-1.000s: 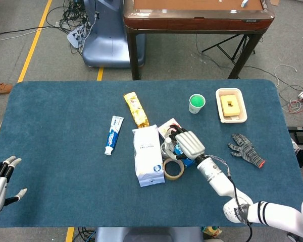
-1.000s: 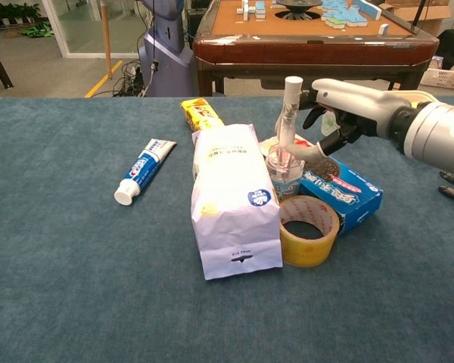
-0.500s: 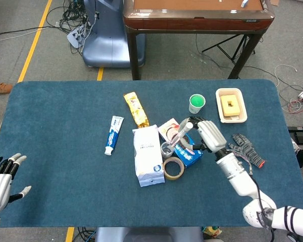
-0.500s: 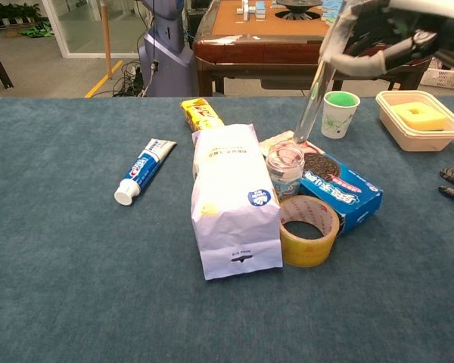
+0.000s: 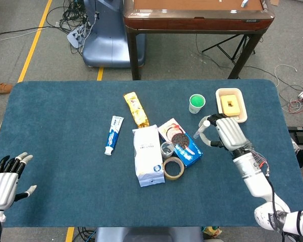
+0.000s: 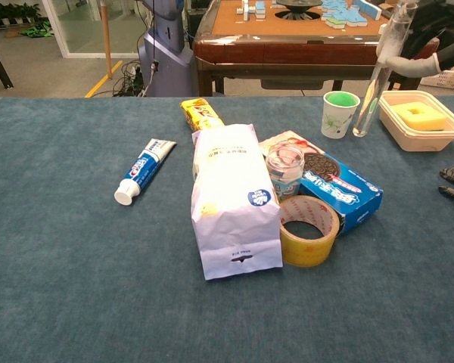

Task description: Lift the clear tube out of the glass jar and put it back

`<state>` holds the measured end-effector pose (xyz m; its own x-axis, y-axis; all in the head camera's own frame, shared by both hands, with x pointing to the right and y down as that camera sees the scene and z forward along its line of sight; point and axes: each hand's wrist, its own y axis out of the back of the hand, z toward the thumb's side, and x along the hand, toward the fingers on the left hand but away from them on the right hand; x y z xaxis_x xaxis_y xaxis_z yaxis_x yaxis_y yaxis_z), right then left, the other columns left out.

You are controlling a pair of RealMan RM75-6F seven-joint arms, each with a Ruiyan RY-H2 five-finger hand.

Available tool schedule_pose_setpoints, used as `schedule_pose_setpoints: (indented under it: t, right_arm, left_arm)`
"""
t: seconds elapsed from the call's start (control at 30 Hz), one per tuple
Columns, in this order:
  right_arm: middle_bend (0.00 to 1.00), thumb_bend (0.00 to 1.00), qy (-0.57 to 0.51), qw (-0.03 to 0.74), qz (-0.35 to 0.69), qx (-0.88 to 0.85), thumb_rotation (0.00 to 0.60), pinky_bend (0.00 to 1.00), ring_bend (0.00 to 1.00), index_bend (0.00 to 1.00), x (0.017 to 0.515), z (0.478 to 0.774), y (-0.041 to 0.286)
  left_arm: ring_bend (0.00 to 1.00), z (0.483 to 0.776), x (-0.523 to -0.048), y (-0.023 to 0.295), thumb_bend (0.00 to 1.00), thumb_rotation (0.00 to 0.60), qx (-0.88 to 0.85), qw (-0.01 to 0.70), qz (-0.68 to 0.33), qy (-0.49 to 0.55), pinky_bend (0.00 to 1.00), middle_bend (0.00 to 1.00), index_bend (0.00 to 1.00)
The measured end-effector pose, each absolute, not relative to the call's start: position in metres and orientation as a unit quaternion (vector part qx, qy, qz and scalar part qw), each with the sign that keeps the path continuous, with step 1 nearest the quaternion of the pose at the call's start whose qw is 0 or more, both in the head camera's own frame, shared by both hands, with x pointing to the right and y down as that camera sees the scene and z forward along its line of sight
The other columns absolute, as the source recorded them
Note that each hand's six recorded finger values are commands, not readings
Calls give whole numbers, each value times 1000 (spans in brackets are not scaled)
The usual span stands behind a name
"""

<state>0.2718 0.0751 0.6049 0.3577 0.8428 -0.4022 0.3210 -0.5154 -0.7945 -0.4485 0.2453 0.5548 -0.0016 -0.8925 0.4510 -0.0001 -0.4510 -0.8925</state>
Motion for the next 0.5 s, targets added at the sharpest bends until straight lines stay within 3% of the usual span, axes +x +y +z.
schedule_pose_setpoints:
  t: [0.13,0.4,0.5]
  right_arm:
    - [500,538,-396,269,410,-777,600,305,372,587,271,609,78]
    - [500,538,-458,91,341,-816,600,305,372,587,273,618,81]
    - [496,538,-465,86,336,-814,600,305,372,587,277,620,80]
  left_arm:
    - [161,554,-451,247,173,600,-600,369,-605,371,57,122,169]
    - [161,553,-453,247,173,600,-597,368,-608,373,57,122,169]
    - [161,554,-452,247,174,600,-597,367,-608,373,57,123,169]
